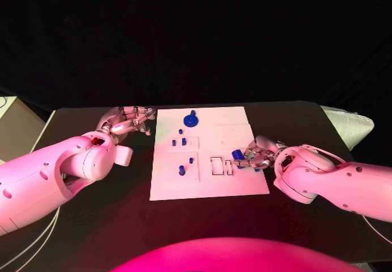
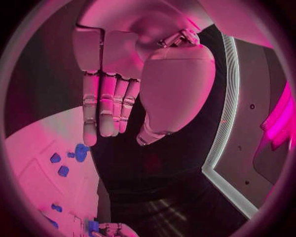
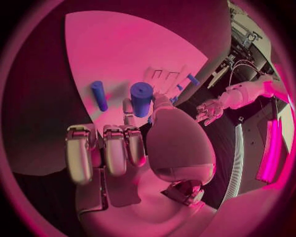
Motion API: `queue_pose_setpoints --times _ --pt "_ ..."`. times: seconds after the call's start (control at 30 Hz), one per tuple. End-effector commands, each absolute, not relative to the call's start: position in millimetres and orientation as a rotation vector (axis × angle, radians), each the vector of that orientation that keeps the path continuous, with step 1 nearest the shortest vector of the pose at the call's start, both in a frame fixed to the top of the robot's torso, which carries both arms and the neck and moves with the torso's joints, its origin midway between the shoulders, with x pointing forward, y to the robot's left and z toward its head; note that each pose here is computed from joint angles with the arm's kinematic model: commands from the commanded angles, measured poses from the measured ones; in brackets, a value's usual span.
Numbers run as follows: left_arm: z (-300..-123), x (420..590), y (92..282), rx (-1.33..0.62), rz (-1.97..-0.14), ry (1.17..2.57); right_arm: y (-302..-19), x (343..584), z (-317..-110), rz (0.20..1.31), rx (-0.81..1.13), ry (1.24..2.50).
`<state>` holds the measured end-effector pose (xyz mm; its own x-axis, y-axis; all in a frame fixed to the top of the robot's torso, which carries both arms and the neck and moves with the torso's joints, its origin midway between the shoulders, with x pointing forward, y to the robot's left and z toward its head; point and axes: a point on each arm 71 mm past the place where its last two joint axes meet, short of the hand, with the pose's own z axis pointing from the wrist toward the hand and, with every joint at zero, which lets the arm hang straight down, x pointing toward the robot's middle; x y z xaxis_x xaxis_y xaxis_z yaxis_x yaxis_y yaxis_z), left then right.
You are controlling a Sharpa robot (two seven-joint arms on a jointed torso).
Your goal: Assemble the parts on the task board
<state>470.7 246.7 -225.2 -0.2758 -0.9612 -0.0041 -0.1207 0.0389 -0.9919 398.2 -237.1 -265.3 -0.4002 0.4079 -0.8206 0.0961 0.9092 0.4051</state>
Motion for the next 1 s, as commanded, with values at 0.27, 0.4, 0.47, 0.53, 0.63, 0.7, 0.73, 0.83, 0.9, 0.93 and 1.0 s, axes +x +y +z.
queue_pose_setpoints --times 0.27,0.4,0.47,0.53,0.63,0.7,0.73,0.83,0.9,0.93,1.0 --pt "-224.3 470.4 244.5 -1.138 -1.354 1.52 -220.3 392.9 -247.9 0.472 0.404 1.938" --pt "-224.1 470.2 244.3 -1.137 -1.355 1.519 -212.9 393.4 -247.7 0.483 0.378 1.948" --pt "-224.1 470.2 244.1 -1.137 -1.355 1.519 -208.1 394.4 -249.1 0.48 0.354 1.963" --pt "-224.0 470.1 243.8 -1.137 -1.356 1.519 -204.3 395.2 -251.1 0.475 0.338 1.978" --pt "-223.9 470.0 242.9 -1.136 -1.359 1.52 -198.2 396.0 -255.9 0.468 0.317 2.005" --pt "-223.8 469.9 242.6 -1.136 -1.36 1.521 -194.7 396.0 -259.7 0.464 0.305 2.02" --pt "-223.8 469.8 242.5 -1.136 -1.36 1.521 -193.7 395.8 -260.8 0.463 0.301 2.024" --pt "-223.6 469.7 242.9 -1.136 -1.36 1.521 -189.1 395.5 -264.7 0.462 0.286 2.038" --pt "-223.6 469.6 243.1 -1.136 -1.36 1.521 -185.7 395.5 -266.2 0.464 0.276 2.042" --pt "-223.6 469.5 243.1 -1.136 -1.36 1.522 -184.5 395.6 -266.5 0.465 0.271 2.041" --pt "-223.6 469.5 242.8 -1.136 -1.361 1.524 -183.0 395.7 -266.8 0.465 0.266 2.039"
